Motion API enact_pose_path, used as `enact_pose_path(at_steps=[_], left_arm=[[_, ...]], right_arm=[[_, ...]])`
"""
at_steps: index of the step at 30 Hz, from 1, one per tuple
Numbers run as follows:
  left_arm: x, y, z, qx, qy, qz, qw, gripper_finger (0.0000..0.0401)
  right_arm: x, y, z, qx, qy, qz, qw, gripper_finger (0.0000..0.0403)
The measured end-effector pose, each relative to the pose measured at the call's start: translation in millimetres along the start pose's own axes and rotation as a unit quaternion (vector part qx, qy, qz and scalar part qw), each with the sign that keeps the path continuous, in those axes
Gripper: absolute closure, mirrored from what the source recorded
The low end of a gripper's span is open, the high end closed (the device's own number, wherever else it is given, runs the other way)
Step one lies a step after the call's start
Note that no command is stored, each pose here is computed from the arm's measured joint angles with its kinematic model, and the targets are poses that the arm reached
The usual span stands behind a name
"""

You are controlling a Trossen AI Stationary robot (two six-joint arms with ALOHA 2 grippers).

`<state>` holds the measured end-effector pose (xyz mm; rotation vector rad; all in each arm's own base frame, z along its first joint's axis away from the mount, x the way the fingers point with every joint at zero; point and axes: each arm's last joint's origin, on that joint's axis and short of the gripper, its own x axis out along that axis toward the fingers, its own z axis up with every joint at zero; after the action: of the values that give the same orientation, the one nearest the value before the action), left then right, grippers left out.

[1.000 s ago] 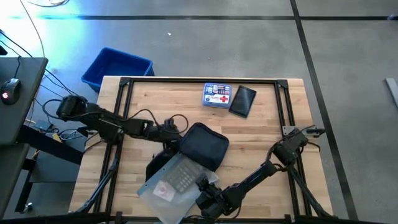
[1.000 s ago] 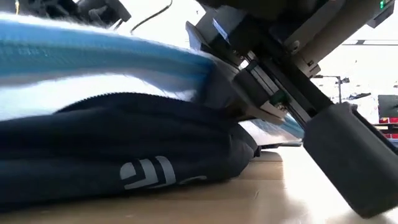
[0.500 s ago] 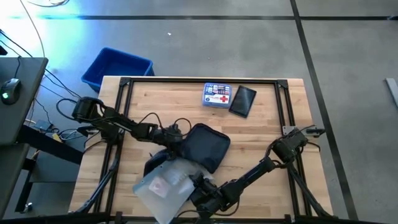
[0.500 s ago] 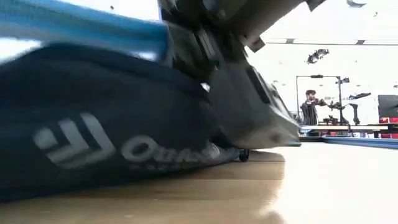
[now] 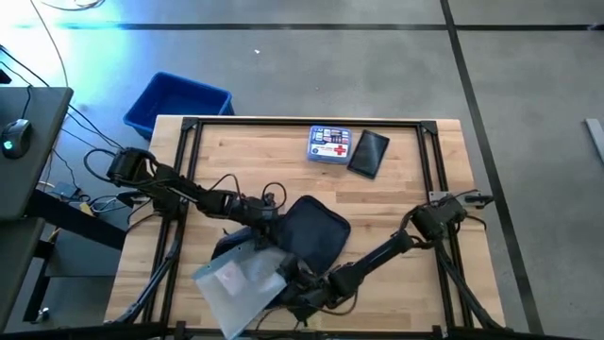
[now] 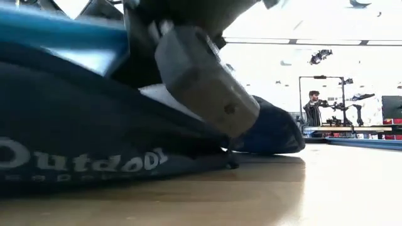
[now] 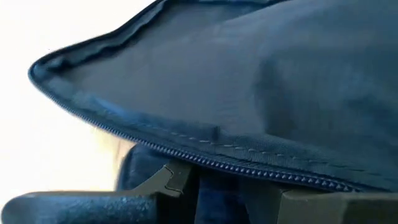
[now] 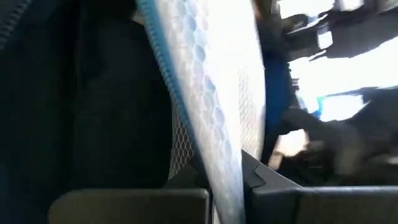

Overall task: Unpack backpack
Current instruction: Put the blue zipper bag in the black backpack

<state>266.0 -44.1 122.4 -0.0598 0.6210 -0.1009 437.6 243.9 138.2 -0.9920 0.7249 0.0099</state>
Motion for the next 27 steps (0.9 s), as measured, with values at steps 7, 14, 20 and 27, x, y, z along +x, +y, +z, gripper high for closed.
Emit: enact_pose_path(at_steps=[7,14,20,27], left_arm=[[1,-6,4,0.0,-0.001,-0.05,0.999,0.0318],[1,-13,9,0.011,-0.007,-0.07,0.997,0.0318],[1,-13,9,0.011,-0.006,-0.076,0.997,0.0318],[1,-14,8,0.007,-0.001,-0.082,0.997,0.0318]], right_arm=[[21,-17,-18,0.032,0.031,0.028,0.999,0.0403],[39,-9,-43,0.045,0.041,0.016,0.998,0.0403],[41,-6,-57,0.037,0.092,-0.035,0.995,0.0403],[36,-10,-47,0.011,0.108,-0.04,0.993,0.0348]])
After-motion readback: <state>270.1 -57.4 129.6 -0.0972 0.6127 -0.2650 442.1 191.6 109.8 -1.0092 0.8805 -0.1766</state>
